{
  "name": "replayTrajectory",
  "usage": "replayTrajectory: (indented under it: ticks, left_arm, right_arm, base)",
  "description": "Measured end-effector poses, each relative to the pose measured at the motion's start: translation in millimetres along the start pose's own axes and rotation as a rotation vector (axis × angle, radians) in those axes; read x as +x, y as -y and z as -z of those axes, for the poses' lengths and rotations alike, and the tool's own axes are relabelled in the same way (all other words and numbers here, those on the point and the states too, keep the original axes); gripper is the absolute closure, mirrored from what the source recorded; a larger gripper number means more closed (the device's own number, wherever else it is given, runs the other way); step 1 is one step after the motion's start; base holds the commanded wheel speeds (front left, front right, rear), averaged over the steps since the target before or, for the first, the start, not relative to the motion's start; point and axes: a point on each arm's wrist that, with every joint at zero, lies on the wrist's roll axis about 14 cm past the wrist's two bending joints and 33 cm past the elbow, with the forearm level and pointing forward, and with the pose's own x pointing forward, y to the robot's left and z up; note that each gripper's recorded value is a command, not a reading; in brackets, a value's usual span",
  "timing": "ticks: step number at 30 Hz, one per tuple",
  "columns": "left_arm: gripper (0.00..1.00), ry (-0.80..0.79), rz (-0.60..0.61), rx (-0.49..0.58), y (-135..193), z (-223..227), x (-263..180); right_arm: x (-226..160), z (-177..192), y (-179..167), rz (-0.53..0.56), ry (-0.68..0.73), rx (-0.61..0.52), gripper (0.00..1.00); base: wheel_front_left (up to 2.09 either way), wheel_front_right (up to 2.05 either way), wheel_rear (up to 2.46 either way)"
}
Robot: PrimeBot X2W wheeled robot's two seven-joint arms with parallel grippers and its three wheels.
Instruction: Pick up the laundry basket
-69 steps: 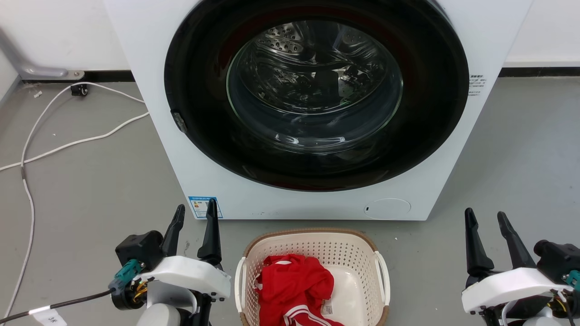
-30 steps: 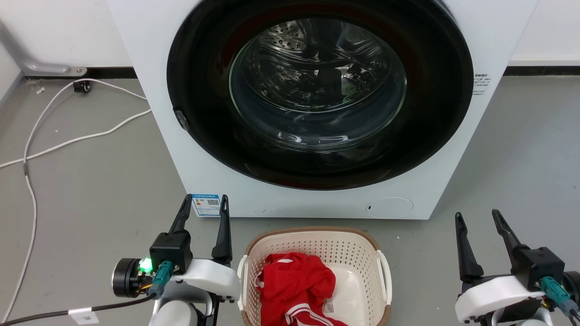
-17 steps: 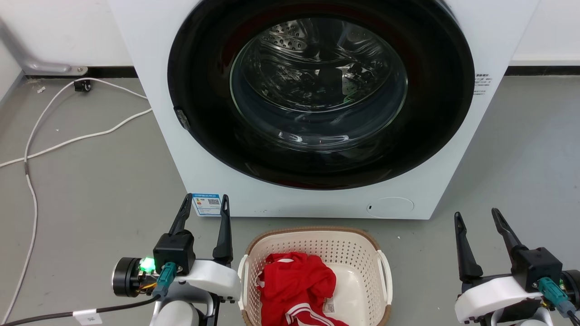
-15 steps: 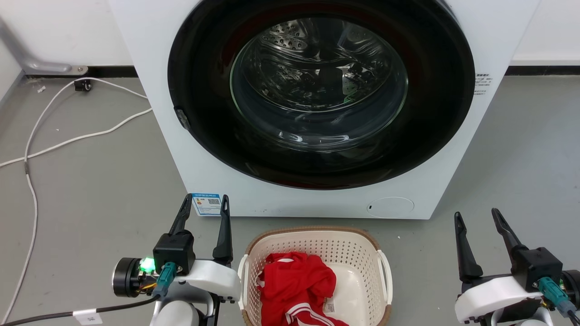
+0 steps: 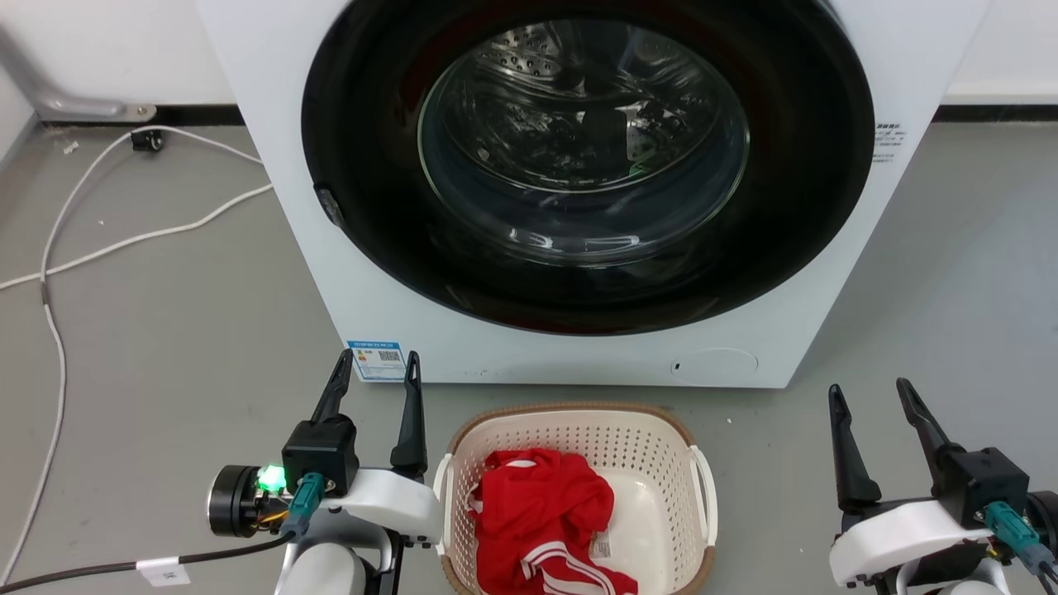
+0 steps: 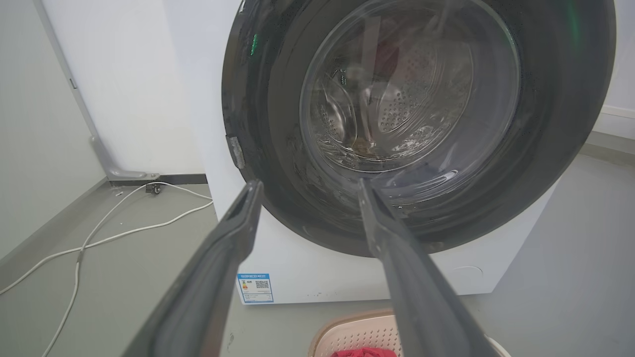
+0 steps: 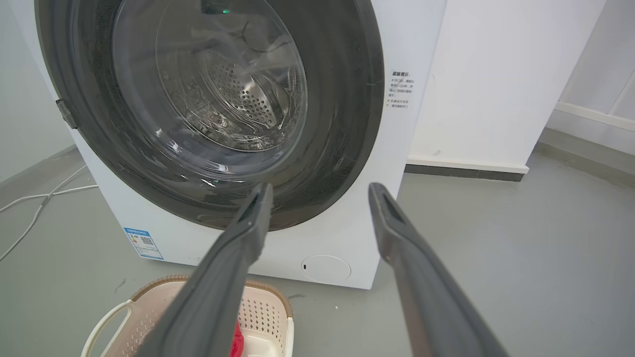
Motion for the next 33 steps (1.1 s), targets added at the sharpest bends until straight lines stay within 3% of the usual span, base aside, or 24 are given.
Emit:
replayTrajectory:
  ticks: [11,33]
  left_arm:
    - [0.0,-0.179,0.024,-0.029,4,66,22]
    - [0.0,-0.761,0.028,-0.119,-11,263,31]
  right_arm:
    - [23,52,-7,-0.016,-0.161,0.074,0.0]
    - [46,224,-37,-0.08,-0.66,0.181,0.0]
  base:
    - [0.0,0.0,0.0]
    - [0.0,0.0,0.0]
